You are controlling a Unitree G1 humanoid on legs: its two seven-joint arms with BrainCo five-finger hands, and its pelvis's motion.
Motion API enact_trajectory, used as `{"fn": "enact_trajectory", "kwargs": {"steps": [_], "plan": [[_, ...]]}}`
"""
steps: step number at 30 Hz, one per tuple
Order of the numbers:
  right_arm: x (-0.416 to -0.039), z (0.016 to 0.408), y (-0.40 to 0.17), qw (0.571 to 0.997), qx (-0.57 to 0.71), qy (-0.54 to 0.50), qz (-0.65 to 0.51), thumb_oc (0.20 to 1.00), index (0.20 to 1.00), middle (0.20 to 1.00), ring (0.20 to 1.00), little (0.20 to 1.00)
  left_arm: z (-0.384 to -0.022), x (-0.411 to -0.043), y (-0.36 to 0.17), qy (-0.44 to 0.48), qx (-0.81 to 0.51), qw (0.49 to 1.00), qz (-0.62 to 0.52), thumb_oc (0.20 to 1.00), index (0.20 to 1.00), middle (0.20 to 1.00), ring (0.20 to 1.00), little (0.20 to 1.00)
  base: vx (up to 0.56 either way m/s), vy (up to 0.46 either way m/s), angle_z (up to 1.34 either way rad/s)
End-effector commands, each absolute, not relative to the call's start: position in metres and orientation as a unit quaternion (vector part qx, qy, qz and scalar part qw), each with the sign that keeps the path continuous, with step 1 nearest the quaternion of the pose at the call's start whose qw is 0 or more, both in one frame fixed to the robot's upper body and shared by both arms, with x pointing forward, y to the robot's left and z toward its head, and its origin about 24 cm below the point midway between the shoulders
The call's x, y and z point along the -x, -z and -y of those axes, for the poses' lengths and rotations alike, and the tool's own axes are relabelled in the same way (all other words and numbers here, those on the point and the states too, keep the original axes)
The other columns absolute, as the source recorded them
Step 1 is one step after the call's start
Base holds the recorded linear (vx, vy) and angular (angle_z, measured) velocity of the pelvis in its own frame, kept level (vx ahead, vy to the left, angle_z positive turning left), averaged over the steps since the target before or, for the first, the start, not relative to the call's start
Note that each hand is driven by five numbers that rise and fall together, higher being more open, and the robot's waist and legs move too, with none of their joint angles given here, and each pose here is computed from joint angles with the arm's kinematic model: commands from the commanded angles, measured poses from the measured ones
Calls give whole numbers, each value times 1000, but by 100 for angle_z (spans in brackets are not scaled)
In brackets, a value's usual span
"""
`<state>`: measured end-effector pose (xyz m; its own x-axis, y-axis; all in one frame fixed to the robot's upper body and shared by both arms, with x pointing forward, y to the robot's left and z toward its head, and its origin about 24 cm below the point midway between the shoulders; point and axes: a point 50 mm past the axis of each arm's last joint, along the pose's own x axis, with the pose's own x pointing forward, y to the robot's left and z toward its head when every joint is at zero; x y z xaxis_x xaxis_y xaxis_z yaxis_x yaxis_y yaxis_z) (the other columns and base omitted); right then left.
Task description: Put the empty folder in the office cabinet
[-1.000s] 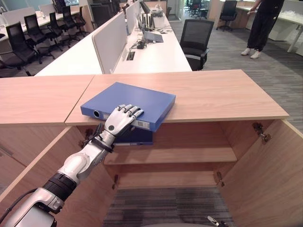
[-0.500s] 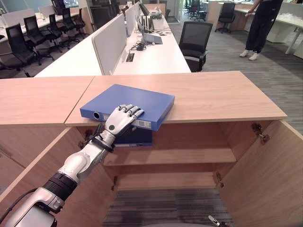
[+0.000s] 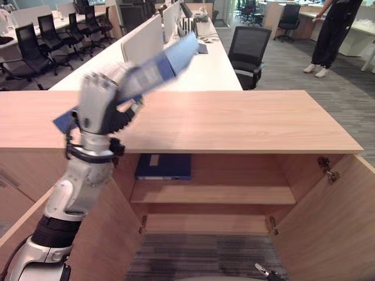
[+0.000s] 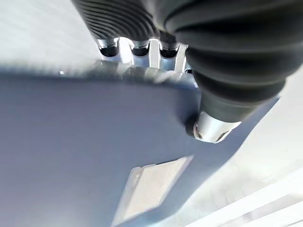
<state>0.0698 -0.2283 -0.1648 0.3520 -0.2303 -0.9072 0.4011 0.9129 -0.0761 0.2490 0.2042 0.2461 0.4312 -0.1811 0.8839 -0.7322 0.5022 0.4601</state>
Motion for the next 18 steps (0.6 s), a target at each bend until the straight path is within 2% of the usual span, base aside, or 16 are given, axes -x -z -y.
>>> {"fn": "enact_trajectory", "kwargs": {"steps": [1,9,11,12,16,18], "plan": [[-100,223,161,841,-70,171,-509,1000,1000,1000,1000,1000,-201,-234,-294,-229,-370,676,594,200,200,200,200,200,-18,1,6],[-101,224,160,844,-60,146,-513,1000,1000,1000,1000,1000,-202,-212,-304,-133,-219,737,626,200,200,200,200,200,-28,9,8],[-106,225,158,851,-71,133,-503,1000,1000,1000,1000,1000,-208,-209,-296,-24,-118,793,598,200,200,200,200,200,-38,22,5],[-109,225,156,854,-78,133,-496,1000,1000,1000,1000,1000,-210,-210,-292,2,-97,807,583,200,200,200,200,200,-51,19,5],[-116,225,153,861,-89,131,-483,1000,1000,1000,1000,1000,-215,-213,-283,54,-55,835,545,200,200,200,200,200,-18,12,5],[-124,226,150,869,-95,124,-469,1000,1000,1000,1000,1000,-223,-213,-279,112,-21,852,512,200,200,200,200,200,-23,20,7]]}}
